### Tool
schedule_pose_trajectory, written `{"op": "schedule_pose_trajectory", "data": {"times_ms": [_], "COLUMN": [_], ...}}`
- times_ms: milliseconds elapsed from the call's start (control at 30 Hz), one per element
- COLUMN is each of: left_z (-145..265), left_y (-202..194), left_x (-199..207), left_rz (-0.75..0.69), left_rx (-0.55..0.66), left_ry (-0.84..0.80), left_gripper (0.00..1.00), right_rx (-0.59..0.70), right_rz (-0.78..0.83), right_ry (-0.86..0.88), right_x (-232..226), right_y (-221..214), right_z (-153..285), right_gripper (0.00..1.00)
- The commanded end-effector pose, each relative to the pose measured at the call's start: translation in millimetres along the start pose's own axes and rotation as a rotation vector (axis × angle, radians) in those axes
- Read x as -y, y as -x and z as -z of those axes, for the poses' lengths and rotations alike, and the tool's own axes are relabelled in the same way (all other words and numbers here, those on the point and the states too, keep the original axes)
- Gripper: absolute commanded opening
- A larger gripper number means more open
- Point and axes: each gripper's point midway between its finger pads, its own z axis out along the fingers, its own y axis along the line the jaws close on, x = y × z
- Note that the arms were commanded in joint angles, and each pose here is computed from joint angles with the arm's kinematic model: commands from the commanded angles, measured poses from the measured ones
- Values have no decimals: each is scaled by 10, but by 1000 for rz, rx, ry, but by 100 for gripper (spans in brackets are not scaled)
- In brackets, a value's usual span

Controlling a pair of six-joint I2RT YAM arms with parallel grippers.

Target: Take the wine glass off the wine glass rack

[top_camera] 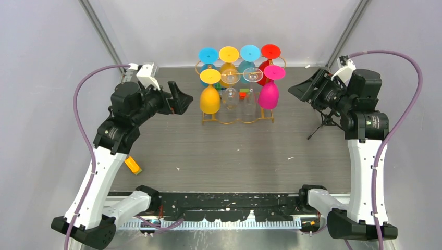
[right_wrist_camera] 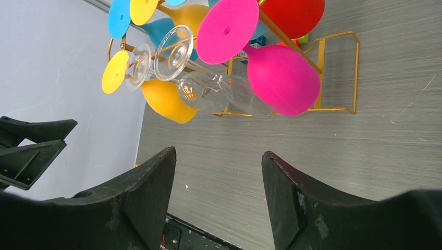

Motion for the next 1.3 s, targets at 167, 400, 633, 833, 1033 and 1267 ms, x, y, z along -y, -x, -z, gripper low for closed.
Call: {"op": "schedule_pose_trajectory", "data": {"times_ms": [167,400,633,833,1033,1267], "left_z": [-20,-74,-271,-531,-648,-749], "left_y": [-53,-17,291,562,543,420], "left_x": [501,487,393,386,299,207], "left_rz": [-31,20,161,456,639,708], "left_rx": [10,25,59,144,210,233], "left_ry": [-325,-310,-200,-181,-111,-15], "left_gripper": [100,100,100,78,74,70], "right_rx": [83,94,132,131,137,135], "right_rz": [-27,-142,-231,-237,-238,-234], "right_ry": [45,104,164,161,164,160], "right_x": [-88,-135,-194,-187,-211,-202], "right_y": [107,67,41,-10,-27,-57], "right_z": [-11,-85,-76,-44,1,-8], "right_gripper": [67,65,61,59,58,59]}}
